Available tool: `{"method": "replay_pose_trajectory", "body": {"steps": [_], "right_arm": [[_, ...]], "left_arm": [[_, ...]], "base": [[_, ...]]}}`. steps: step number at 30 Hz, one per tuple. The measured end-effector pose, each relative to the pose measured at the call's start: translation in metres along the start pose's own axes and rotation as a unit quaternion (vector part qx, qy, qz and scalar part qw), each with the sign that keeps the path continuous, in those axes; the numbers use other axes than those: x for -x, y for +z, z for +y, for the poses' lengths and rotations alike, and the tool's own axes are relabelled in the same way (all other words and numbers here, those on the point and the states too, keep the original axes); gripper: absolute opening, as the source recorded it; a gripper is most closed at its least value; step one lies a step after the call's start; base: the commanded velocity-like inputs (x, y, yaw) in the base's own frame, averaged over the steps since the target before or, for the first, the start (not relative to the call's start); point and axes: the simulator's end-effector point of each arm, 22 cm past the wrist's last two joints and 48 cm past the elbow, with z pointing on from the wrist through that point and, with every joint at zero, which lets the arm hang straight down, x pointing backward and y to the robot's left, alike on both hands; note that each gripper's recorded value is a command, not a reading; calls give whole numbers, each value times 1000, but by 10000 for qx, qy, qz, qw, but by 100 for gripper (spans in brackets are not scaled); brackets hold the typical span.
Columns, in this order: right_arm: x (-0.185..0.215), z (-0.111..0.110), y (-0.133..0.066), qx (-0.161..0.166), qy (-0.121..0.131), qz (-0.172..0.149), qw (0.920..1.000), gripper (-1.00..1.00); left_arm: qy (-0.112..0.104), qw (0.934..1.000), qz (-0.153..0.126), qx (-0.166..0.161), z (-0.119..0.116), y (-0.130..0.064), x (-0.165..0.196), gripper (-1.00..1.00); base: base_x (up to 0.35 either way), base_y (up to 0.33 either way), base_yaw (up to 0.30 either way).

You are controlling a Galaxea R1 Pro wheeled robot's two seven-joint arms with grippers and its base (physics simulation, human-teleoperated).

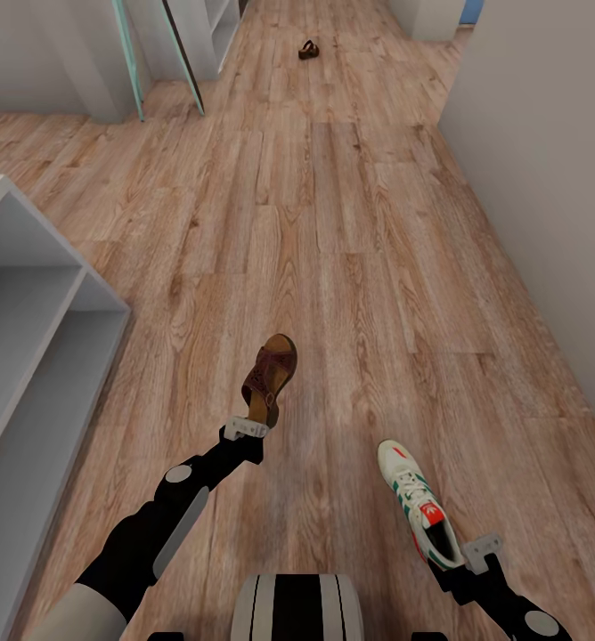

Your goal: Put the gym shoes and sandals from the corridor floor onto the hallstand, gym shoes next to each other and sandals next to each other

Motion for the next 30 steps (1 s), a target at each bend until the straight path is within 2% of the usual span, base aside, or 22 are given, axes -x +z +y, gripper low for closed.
{"method": "replay_pose_trajectory", "body": {"steps": [3,4,30], "right_arm": [[0,0,0,0,0,-1,10000,100],[0,0,0,0,0,0,10000,-100],[0,0,0,6,2,-1,10000,-100]], "left_arm": [[0,10000,-2,0,0,0,0,-100],[0,10000,-4,-1,0,0,0,-100],[3,10000,-16,-4,0,0,1,-100]], "base": [[27,0,0],[13,0,0],[1,0,0]]}}
